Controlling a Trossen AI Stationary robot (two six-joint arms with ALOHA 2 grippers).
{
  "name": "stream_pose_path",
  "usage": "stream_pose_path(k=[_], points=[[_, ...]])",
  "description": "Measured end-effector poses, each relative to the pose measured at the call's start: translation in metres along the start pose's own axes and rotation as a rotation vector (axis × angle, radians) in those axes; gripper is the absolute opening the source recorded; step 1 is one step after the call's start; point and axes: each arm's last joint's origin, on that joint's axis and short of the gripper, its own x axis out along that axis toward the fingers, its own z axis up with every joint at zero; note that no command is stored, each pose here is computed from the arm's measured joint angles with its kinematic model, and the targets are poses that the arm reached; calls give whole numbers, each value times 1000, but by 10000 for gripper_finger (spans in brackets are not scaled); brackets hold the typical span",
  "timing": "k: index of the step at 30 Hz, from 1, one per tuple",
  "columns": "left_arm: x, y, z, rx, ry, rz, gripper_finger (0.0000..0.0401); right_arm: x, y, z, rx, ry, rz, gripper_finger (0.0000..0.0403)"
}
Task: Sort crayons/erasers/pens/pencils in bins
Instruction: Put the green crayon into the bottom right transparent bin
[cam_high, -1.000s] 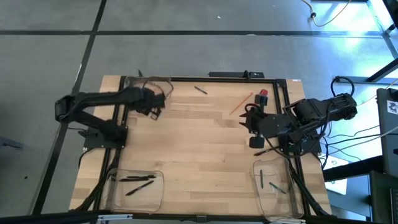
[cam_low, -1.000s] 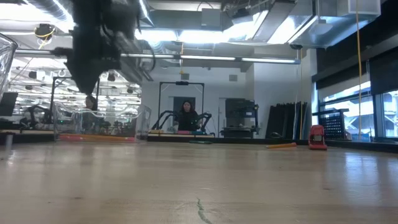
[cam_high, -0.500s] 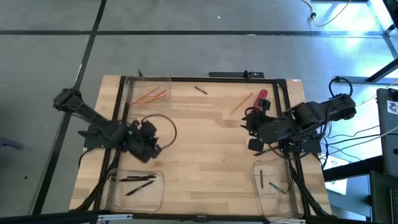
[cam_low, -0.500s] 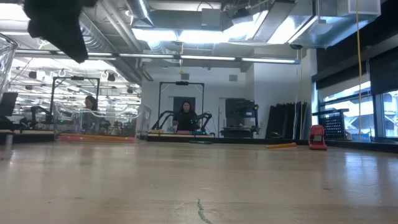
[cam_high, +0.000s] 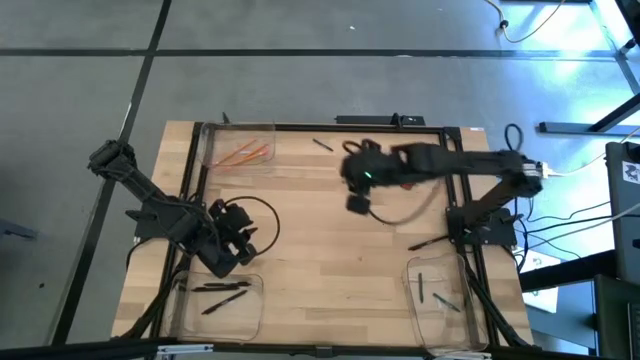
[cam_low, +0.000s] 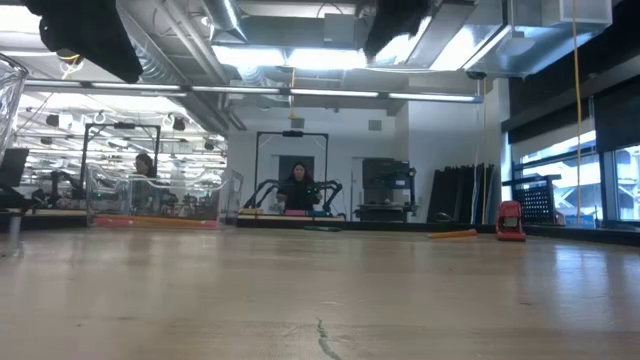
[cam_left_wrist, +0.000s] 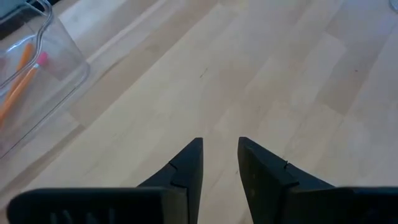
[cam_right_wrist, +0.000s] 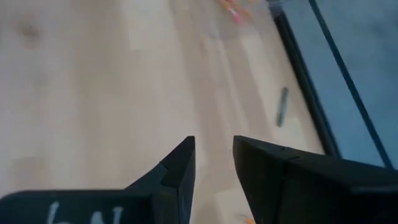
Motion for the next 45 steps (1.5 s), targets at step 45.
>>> stream_pose_path(k=[45], points=[[9, 9, 16, 168, -199, 159, 95, 227, -176, -52, 20, 123, 128, 111]])
